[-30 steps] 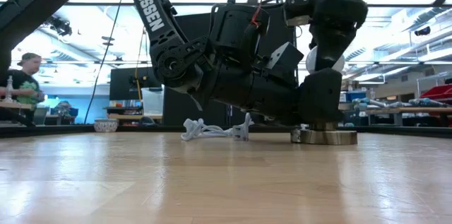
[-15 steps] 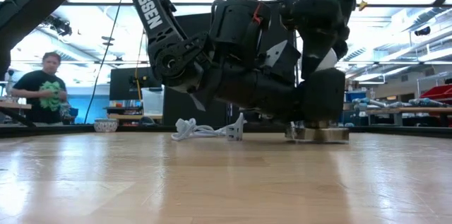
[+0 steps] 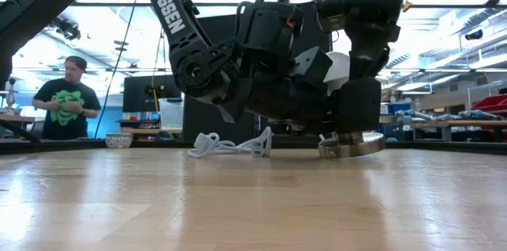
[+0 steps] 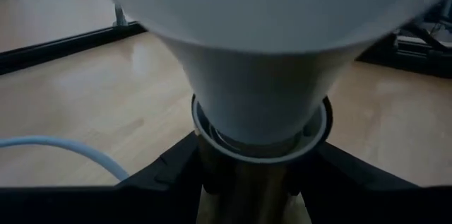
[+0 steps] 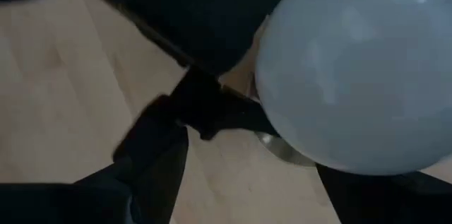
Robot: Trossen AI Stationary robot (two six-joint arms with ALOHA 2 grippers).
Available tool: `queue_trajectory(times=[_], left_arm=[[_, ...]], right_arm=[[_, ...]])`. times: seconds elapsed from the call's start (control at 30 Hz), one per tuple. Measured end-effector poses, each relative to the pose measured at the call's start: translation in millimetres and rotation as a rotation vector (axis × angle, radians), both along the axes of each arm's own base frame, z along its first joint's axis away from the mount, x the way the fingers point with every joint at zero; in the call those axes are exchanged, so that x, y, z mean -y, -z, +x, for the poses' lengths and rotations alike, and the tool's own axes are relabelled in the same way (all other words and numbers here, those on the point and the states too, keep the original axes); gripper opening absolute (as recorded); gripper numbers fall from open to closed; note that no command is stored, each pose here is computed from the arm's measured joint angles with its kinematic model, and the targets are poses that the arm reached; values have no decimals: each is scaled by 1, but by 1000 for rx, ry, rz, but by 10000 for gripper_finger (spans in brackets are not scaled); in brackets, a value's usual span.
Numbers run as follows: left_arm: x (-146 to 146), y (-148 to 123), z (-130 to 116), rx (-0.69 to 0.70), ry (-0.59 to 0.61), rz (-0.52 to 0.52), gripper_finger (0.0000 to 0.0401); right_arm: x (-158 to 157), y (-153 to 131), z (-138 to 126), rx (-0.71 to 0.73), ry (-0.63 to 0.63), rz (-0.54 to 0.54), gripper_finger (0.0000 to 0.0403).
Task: Screw lightbulb
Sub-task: Insert the white lightbulb into the lamp socket
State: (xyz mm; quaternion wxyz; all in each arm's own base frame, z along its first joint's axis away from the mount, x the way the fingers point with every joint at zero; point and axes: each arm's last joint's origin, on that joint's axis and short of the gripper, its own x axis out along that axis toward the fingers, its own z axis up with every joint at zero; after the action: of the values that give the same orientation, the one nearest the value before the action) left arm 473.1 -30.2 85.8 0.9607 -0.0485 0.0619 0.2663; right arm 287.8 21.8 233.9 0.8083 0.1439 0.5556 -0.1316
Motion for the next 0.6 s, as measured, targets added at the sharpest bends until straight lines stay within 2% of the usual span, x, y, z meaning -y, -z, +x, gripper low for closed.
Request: queue_trajectory(times=[0.17, 0.33, 0.6], left_arm=[[2, 1, 0, -34, 33, 24, 198], [3, 2, 0, -74, 76, 70, 198], [2, 2, 3, -97, 243, 93, 198]], right_arm=[[3, 0, -4, -48, -84, -54, 326], [3, 1, -6, -72, -207, -99, 330], [2, 0, -5, -69, -391, -146, 328]])
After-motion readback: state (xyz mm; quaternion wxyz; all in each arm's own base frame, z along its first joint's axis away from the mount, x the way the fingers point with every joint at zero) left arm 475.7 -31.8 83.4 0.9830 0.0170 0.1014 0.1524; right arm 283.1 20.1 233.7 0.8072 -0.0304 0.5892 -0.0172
